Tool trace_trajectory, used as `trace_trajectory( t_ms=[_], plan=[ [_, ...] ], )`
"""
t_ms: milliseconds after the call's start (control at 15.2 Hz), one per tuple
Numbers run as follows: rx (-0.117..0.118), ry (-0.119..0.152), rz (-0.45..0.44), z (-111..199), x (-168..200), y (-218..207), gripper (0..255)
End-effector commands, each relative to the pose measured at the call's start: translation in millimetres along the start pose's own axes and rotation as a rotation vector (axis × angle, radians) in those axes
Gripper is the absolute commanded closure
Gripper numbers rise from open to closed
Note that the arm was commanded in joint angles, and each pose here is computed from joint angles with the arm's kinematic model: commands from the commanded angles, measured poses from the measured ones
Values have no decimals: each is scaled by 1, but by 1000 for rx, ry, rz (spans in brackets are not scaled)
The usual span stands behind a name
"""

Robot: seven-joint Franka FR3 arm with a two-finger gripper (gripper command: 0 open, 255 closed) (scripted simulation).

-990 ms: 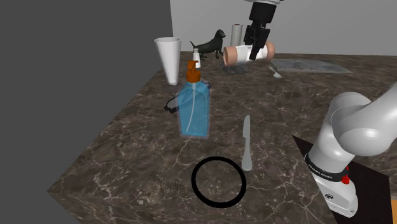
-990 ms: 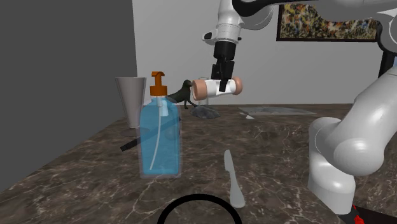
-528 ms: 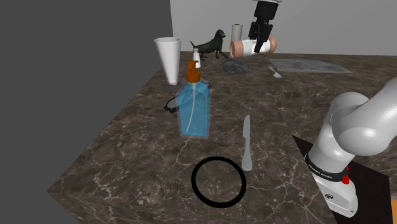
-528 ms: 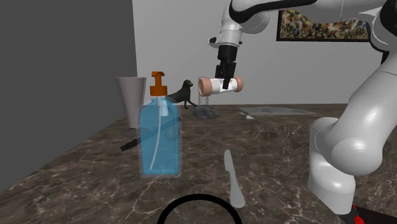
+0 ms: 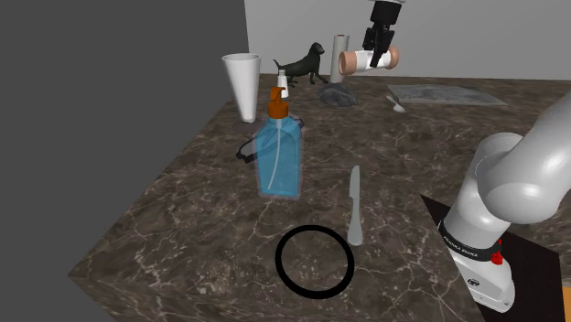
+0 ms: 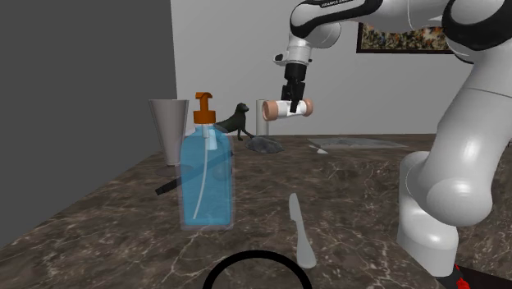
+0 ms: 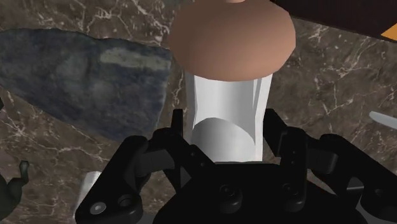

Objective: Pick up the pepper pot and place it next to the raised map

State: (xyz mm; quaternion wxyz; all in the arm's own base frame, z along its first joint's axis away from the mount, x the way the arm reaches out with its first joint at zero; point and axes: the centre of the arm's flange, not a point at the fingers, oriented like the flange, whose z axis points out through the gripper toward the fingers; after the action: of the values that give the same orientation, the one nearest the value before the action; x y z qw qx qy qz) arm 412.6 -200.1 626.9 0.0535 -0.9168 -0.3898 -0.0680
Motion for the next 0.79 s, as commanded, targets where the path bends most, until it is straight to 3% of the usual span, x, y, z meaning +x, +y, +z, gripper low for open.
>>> trace_trajectory(
  t_ms=[0, 726],
  plan=[
    [-1, -1, -2, -2, -11, 24, 255],
    [-1, -1, -2, -20, -79, 151, 255]
  ],
)
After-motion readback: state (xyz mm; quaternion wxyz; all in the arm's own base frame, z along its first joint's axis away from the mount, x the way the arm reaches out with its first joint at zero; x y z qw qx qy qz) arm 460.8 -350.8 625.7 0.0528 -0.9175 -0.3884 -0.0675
